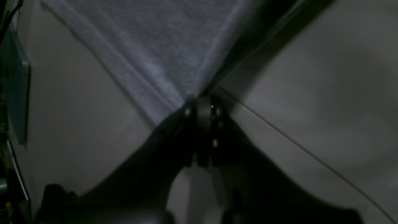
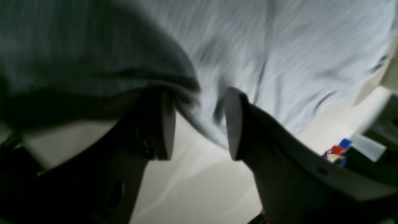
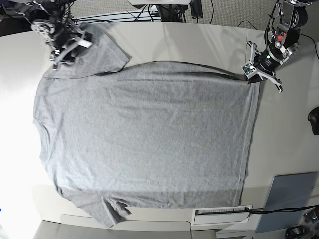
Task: Fold the T-shirt properly
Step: 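Grasp the shoulder corners and pull them toward the robot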
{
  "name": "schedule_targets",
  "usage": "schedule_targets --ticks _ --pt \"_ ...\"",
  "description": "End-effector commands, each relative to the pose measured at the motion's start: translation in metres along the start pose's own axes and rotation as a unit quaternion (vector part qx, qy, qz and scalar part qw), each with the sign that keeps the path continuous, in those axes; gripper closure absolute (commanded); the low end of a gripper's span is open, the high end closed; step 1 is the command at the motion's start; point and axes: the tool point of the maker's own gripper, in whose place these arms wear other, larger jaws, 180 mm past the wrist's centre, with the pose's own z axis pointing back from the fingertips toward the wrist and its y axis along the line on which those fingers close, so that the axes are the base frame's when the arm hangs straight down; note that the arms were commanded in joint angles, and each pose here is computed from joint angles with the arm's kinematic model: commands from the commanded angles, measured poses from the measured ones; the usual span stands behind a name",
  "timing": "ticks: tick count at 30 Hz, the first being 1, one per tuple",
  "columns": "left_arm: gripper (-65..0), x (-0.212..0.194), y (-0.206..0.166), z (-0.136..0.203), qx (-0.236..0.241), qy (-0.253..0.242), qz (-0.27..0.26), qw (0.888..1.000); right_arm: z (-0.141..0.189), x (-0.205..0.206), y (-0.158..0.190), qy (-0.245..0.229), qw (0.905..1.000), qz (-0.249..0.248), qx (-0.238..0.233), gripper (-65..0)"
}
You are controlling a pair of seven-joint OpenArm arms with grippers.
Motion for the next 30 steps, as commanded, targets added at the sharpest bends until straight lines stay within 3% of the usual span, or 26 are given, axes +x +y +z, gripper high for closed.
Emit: schedule_targets --ticks 1,9,17,22,30 --pt "0.0 -0.032 -0.018 0.005 -0.039 0.070 -0.018 0.997 0.000 0.008 0.003 -0.010 0.9999 0.000 0.009 -26.6" --pt "0.0 -0.032 -0.018 0.005 -0.039 0.070 -0.018 0.997 -0.006 0.018 0.000 0.004 0.9998 0.016 -0.006 -26.0" --pt "0.0 -0.032 -0.019 0.005 -0.039 0.070 -0.018 0.997 -0.006 0.012 -0.003 0.020 0.9996 0.014 -0.014 0.0" --pt "0.0 -0.029 -0.021 0.005 -0.042 0.063 0.031 0.997 0.001 -0.003 -0.028 0.059 0.9947 -0.008 -0.083 0.0" --pt "0.0 -0.017 -0.027 0.027 -0.042 0.053 0.101 0.993 0.031 -0.006 -0.010 0.051 0.9946 0.048 -0.076 0.0"
